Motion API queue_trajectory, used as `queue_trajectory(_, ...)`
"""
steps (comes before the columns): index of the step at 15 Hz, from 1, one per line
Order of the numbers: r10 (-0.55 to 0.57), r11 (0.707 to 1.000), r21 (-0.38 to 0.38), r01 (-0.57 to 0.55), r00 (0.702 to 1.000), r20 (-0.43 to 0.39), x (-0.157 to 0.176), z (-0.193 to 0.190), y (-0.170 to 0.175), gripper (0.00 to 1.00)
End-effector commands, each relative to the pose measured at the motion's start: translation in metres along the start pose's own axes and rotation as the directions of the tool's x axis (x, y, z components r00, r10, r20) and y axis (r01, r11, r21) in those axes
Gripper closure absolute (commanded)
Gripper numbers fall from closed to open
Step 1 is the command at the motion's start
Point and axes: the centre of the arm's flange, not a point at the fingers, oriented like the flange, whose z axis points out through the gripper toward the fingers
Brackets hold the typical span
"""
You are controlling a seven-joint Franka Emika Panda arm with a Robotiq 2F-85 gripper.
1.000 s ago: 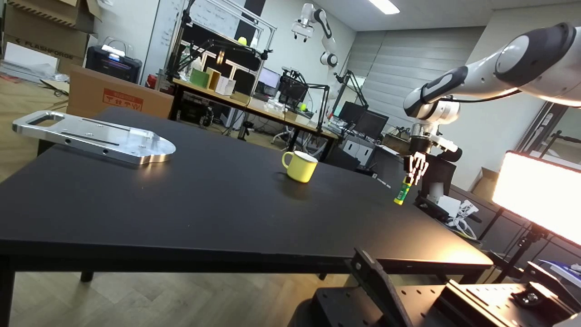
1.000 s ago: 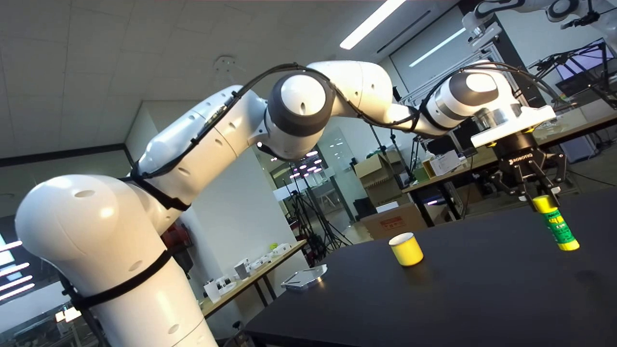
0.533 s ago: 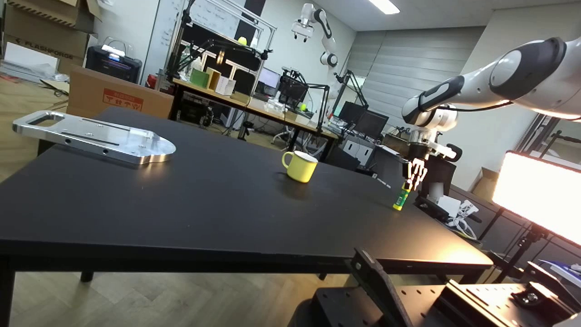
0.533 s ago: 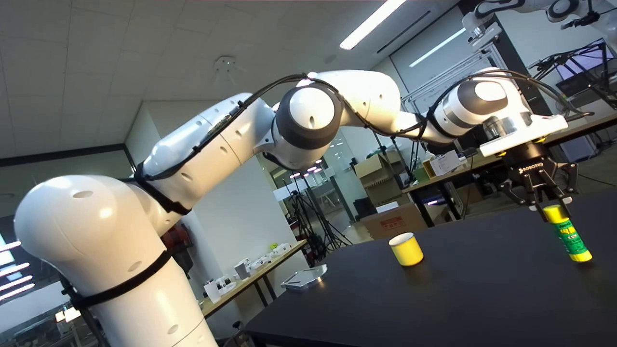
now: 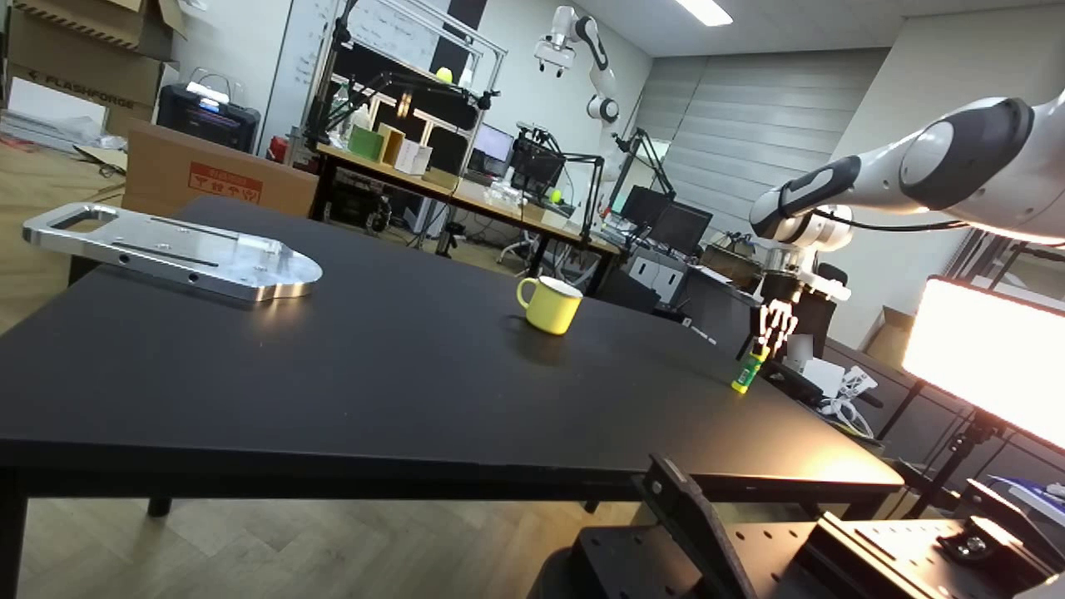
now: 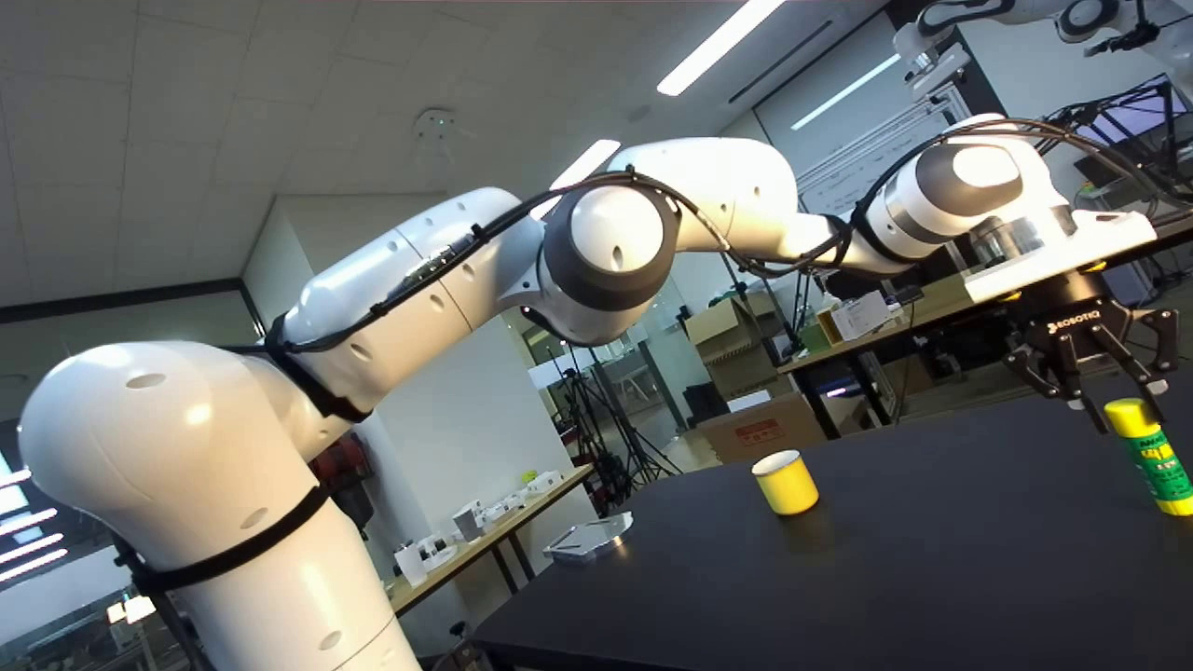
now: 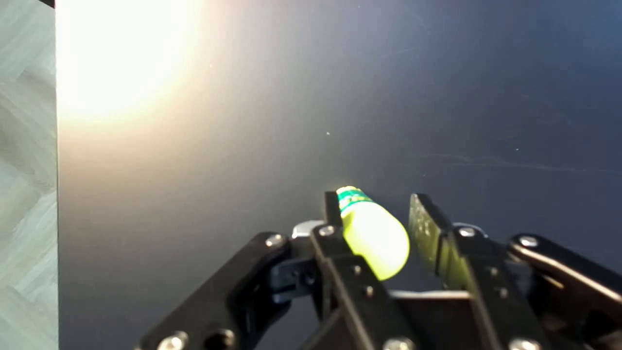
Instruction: Remove the glue stick from the cup and place it on the table
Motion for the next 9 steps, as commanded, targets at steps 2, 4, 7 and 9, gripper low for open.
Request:
queue_trajectory(2, 0.028, 0.999, -0.015, -0.029, 0.999, -0.040, 0.027, -0.042, 0.014, 0.20)
queue_trajectory(4, 0.020, 1.000, -0.015, -0.021, 0.997, -0.072, 0.023, -0.081, 0.000, 0.08)
queue_trajectory(7, 0.001, 0.999, -0.044, -0.006, 0.994, -0.112, 0.016, -0.141, -0.024, 0.00)
queue_trajectory(9, -0.026, 0.998, -0.052, 0.020, 0.993, -0.113, 0.011, -0.121, -0.024, 0.00)
